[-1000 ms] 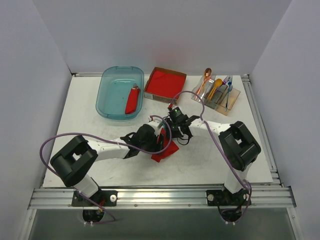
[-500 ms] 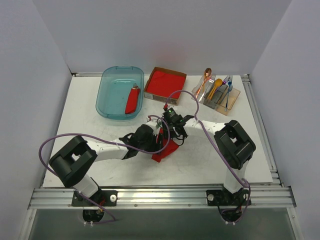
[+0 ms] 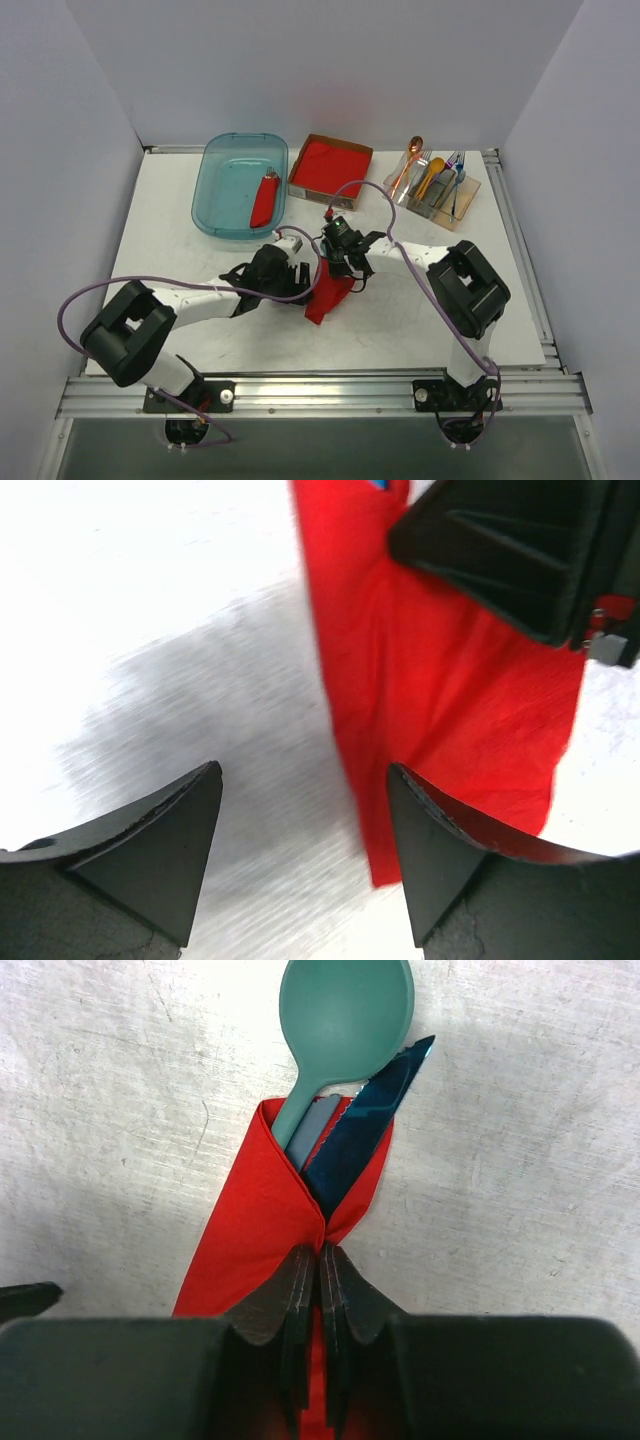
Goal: Place the utensils on the paper napkin and roll it up
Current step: Pick up the utensils from the center of the board.
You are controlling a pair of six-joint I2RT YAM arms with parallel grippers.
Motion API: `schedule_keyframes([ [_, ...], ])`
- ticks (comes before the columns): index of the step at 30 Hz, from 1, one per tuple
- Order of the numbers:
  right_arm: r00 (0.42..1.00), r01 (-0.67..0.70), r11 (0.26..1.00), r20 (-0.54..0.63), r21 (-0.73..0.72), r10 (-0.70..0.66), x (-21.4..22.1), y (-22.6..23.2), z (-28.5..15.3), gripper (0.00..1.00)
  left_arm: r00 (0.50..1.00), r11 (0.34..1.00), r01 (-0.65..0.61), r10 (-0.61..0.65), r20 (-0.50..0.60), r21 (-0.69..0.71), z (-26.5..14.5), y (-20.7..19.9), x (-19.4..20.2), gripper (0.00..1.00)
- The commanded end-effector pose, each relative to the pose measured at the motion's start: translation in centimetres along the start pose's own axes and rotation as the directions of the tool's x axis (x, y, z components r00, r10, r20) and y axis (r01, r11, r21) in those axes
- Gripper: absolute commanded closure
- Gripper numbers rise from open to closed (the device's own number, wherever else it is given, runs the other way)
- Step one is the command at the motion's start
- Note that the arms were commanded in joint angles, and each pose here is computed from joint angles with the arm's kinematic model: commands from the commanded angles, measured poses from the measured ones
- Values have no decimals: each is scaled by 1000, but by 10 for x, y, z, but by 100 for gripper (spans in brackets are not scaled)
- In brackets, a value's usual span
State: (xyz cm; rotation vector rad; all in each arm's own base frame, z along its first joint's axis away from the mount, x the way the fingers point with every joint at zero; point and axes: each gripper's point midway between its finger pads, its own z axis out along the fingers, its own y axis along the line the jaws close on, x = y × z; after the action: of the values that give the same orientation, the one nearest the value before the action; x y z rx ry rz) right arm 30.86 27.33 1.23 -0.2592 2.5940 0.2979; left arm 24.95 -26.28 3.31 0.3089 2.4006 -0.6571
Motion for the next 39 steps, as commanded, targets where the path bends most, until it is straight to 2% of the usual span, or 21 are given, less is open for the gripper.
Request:
schedule_keyframes([
  [1,997,27,998,-68,65,-23,28,-18,8,96,1000,1000,20,-20,-9,-10,-16,5,-2,24],
  [3,999,19,999,-34,45,-18,22,-15,7,100,1000,1000,17,-17,18,-8,-25,4,-11,23],
  [6,1000,20,1000,16,19,-20,13,-11,6,100,998,1000,15,-15,63,-10,-33,3,-22,22],
  [7,999,22,1000,26,15,-22,11,-10,6,100,999,999,18,-17,42,-29,-36,8,-16,22],
  [11,994,22,999,108,-38,-18,-4,0,1,100,997,999,24,-20,75,-49,-44,13,-22,21],
  [17,974,21,994,227,-109,4,-25,10,-21,100,990,998,37,-29,135,-54,-54,18,-26,19],
  [25,954,37,988,301,-148,10,-33,12,-37,100,971,997,68,-60,233,-27,-55,16,-39,16],
  [39,924,93,983,381,-161,-25,-40,12,-57,100,957,998,60,-50,287,-27,-54,15,-54,13],
])
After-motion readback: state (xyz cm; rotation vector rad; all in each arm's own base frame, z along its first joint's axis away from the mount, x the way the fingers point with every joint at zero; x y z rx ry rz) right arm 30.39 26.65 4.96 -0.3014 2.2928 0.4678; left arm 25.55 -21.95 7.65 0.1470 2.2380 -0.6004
